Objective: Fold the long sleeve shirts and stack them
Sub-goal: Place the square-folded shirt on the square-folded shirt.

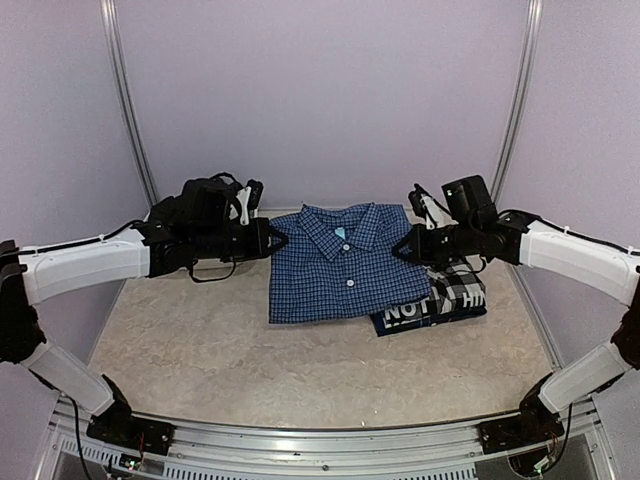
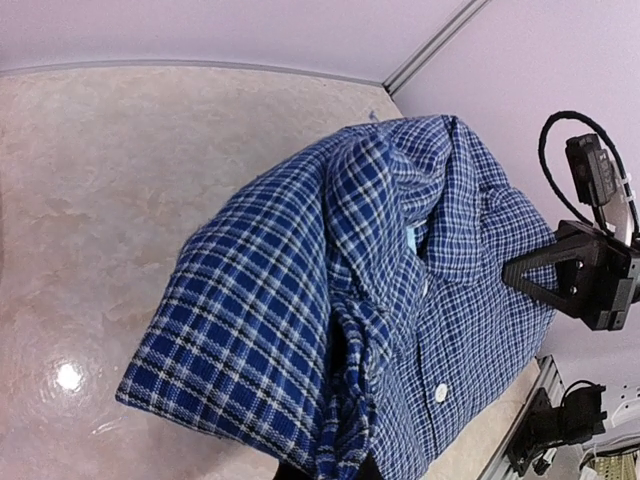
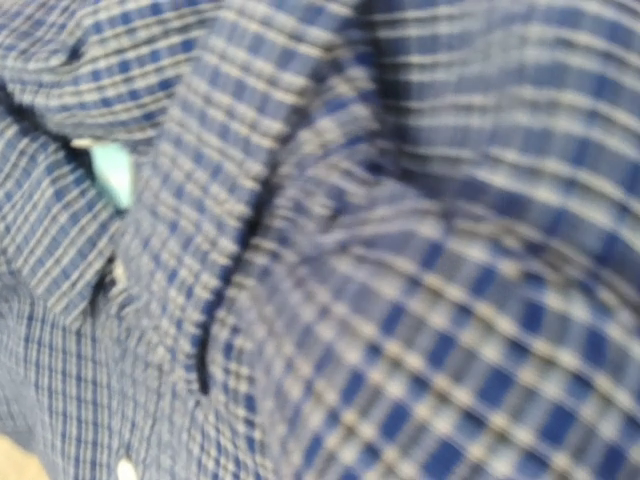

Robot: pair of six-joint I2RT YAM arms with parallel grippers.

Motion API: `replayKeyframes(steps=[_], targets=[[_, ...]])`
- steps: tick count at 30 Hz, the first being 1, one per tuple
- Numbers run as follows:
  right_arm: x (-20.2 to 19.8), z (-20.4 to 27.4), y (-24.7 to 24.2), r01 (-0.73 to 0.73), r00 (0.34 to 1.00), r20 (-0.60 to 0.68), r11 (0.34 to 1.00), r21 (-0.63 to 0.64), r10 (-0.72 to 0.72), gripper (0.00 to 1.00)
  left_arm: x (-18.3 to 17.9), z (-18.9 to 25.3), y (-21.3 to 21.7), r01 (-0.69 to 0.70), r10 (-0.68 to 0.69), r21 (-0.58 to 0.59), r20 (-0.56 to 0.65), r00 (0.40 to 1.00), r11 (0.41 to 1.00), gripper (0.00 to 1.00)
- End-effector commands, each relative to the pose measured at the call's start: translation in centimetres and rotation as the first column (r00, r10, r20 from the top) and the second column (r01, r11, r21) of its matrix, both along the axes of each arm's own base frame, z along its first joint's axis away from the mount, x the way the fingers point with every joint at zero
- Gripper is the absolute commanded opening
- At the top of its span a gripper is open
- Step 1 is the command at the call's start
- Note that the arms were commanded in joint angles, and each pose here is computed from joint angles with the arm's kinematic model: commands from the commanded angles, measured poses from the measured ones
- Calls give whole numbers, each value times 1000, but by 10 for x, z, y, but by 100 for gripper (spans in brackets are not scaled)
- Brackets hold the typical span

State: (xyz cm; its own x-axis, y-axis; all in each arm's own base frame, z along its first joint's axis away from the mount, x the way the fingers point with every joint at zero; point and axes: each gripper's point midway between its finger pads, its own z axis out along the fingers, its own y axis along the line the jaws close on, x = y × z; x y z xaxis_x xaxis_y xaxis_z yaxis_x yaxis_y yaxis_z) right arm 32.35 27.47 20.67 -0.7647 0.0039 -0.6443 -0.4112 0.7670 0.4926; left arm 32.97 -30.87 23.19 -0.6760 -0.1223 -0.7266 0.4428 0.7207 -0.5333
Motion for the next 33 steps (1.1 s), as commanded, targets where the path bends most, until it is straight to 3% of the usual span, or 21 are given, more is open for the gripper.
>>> replayKeyframes(steps=[1,6,16,28,31,33], targets=[[13,22,-55,51,998,39,996,-80,-48,0,17,30,-37,90,-88,-47,50,995,995,0],[34,23,-113,123,992,38,983,-135,-119,0,30,26,-97,178,-176,-51,42,984,983,0],[75,-16,-205,214,973,-36,954,-210,-227,0,58,-36,-185,280,-282,-42,-35,959,959,0],[90,-103,-238,262,933,-186,936,-235,-308,0,87,-122,-198,244,-245,-25,-142,959,970,0],[93,-108,-243,287,921,-191,923,-255,-339,12,93,-134,-197,233,-234,-27,-163,958,972,0],[93,-107,-247,302,915,-185,913,-276,-359,25,96,-143,-194,222,-223,-27,-177,958,975,7]])
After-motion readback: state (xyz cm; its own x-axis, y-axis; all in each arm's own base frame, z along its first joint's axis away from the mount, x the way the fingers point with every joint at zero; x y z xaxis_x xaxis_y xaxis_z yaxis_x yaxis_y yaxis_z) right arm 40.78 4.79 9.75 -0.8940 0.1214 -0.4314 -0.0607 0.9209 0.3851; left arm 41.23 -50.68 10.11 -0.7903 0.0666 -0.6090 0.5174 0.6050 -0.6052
